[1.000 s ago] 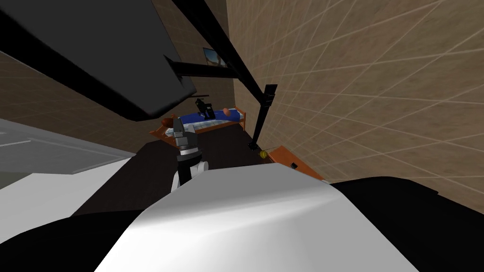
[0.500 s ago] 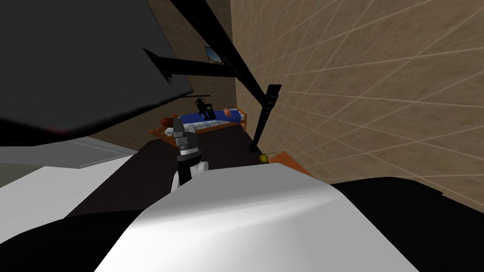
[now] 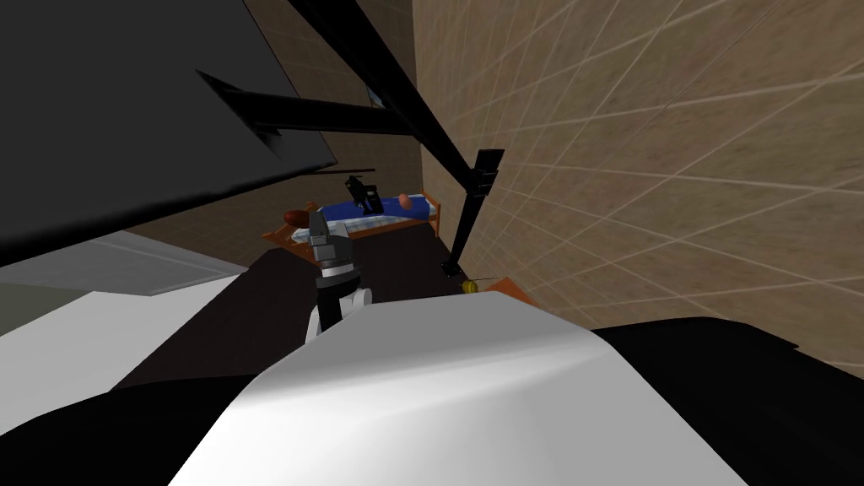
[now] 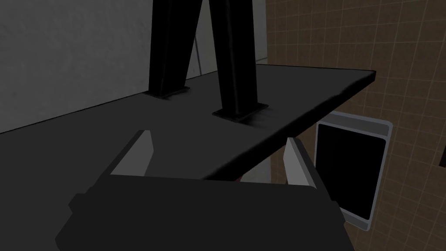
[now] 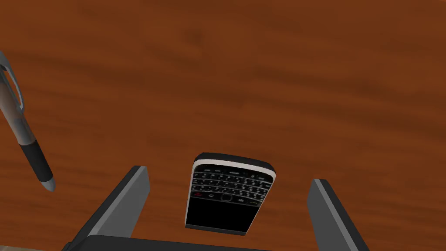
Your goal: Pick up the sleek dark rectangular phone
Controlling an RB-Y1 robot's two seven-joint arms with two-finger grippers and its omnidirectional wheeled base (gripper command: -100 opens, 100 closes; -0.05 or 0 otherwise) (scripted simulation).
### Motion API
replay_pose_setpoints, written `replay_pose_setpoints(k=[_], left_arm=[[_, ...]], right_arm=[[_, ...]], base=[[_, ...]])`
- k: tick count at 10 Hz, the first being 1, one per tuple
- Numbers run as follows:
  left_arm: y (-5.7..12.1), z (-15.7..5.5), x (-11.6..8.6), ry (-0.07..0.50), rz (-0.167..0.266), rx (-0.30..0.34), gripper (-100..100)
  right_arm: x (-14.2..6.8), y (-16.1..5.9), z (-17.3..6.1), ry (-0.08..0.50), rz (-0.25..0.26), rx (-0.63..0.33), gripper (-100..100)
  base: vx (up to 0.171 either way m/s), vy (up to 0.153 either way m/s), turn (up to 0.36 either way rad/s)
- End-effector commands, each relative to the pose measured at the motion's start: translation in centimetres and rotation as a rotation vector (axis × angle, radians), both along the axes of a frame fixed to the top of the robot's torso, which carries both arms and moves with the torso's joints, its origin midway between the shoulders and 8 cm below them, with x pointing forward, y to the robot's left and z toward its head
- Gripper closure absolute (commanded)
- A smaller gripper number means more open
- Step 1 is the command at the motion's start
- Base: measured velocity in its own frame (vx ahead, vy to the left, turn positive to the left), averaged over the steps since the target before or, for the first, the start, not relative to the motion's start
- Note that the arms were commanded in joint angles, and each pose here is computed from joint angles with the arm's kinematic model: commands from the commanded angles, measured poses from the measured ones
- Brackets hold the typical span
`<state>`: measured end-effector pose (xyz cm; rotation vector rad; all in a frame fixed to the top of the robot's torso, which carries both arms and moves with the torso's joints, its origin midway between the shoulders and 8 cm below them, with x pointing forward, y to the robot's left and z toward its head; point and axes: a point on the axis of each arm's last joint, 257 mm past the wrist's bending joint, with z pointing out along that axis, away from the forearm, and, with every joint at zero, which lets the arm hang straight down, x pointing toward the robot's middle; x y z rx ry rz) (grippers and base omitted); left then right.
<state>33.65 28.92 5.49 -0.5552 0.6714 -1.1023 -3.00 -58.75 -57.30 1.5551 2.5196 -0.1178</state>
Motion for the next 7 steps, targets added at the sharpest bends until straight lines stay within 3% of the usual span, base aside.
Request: replay_pose_setpoints(k=[1,3,4,5,7], left_arm=[[0.0,0.0,0.0,0.0,0.0,0.0,0],[0.0,0.0,0.0,0.0,0.0,0.0,0],[0.0,0.0,0.0,0.0,0.0,0.0,0],[0.0,0.0,0.0,0.0,0.0,0.0,0],[0.0,0.0,0.0,0.0,0.0,0.0,0]], right_arm=[[-0.4,-0.6,-0.2,0.012,-0.016,-0.022,-100],[-0.6,-0.7,-0.3,0.014,-0.02,-0.025,-100],[-0.6,-0.8,-0.3,0.015,-0.021,-0.027,0],[-0.7,0.0,-1.0,0.015,-0.021,-0.028,-100],[-0.9,1.0,-1.9,0.015,-0.021,-0.029,-100]], base=[[0.091,-0.158,0.05],[0.058,-0.106,0.025],[0.007,-0.013,0.002],[0.007,-0.039,0.006],[0.021,-0.064,0.008]])
